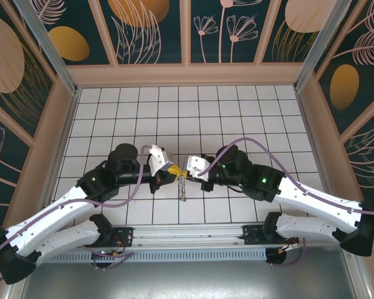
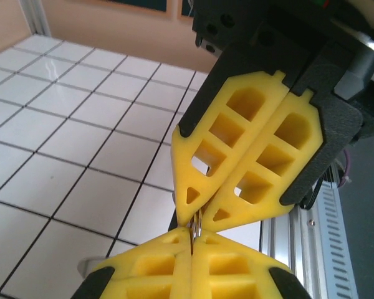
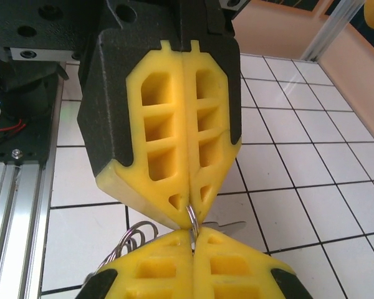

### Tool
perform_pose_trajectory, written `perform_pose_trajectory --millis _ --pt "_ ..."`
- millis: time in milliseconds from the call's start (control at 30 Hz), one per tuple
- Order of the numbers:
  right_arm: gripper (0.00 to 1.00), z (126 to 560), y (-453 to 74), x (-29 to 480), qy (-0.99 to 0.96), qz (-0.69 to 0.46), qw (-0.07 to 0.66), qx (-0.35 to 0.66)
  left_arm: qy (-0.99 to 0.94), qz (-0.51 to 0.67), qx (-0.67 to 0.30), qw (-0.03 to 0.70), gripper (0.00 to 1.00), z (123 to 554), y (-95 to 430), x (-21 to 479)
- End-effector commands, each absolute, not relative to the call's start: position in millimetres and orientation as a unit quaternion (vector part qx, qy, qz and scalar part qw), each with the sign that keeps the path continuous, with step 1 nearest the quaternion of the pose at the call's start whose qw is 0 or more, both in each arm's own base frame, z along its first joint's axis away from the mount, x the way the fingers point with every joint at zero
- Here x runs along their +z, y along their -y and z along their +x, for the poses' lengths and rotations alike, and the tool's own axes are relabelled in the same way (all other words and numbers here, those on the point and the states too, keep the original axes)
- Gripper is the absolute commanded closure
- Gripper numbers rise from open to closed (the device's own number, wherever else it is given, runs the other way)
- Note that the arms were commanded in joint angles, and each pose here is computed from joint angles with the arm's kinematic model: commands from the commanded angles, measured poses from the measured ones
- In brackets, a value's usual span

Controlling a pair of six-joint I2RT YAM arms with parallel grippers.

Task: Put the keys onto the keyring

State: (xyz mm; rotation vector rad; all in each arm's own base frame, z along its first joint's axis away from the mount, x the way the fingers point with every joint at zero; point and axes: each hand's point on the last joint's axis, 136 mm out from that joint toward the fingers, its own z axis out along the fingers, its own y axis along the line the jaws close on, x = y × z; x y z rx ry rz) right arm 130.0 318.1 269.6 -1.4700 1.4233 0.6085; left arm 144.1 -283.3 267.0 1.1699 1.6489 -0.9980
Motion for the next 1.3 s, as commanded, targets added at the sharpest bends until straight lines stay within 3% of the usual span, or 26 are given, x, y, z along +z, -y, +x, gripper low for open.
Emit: perform_pose_trajectory --millis 0,133,567,1267 --pt "0.97 112.1 -318.8 308.2 -0.529 -0.587 0.532 0.303 -0.600 0.457 -0.450 0.478 1.00 133.4 286.5 306.8" --pt "0.83 100.5 -309.8 323.1 -0.500 -0.565 0.553 0.354 -0.565 0.435 -0.470 0.520 1.00 130.4 280.9 328.1" --pt "0.80 102.2 -315.4 320.0 -0.496 -0.563 0.538 0.383 -0.542 0.429 -0.486 0.534 1.00 123.3 276.5 333.4" --pt "0.91 104.3 -324.3 299.0 -0.521 -0.572 0.497 0.394 -0.516 0.435 -0.490 0.552 1.00 119.1 275.6 342.5"
